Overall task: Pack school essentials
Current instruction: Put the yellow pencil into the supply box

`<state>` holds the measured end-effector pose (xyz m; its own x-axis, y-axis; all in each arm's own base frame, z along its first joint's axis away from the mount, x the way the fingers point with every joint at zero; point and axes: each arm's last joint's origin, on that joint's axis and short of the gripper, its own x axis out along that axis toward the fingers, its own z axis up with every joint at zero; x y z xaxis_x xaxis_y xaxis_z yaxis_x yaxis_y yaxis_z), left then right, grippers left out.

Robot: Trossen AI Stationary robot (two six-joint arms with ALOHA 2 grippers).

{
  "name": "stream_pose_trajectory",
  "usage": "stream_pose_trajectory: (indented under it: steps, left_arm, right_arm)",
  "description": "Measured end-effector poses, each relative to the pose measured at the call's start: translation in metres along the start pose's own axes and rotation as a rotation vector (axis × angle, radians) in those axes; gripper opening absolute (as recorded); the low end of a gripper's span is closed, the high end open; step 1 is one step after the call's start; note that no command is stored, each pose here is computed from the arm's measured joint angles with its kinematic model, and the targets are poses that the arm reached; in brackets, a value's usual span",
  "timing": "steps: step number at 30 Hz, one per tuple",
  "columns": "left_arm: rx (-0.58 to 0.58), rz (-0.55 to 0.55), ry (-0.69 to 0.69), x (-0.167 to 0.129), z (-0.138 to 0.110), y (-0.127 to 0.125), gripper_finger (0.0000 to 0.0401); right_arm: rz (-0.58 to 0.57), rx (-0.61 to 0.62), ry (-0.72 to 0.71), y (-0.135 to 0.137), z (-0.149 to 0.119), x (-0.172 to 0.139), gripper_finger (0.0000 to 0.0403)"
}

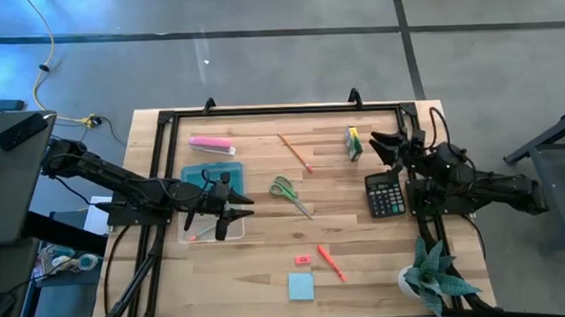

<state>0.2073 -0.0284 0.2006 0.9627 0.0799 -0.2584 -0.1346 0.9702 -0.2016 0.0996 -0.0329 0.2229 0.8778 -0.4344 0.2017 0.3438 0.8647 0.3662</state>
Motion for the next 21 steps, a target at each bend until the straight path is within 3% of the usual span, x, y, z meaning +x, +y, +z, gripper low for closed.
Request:
stream_pose_trajectory:
  steps: [14,21]
  left_arm:
    - [0.022,0.028,-0.020,0.000,0.001,0.001,0.0131]
    - [0.023,0.028,-0.016,0.000,0.001,0.001,0.0131]
  right_arm:
    - [-0.160,-0.121,0.513,0.022,0.027,0.061,0.0172]
    - [-0.217,-0.154,0.723,0.025,0.015,0.091,0.0172]
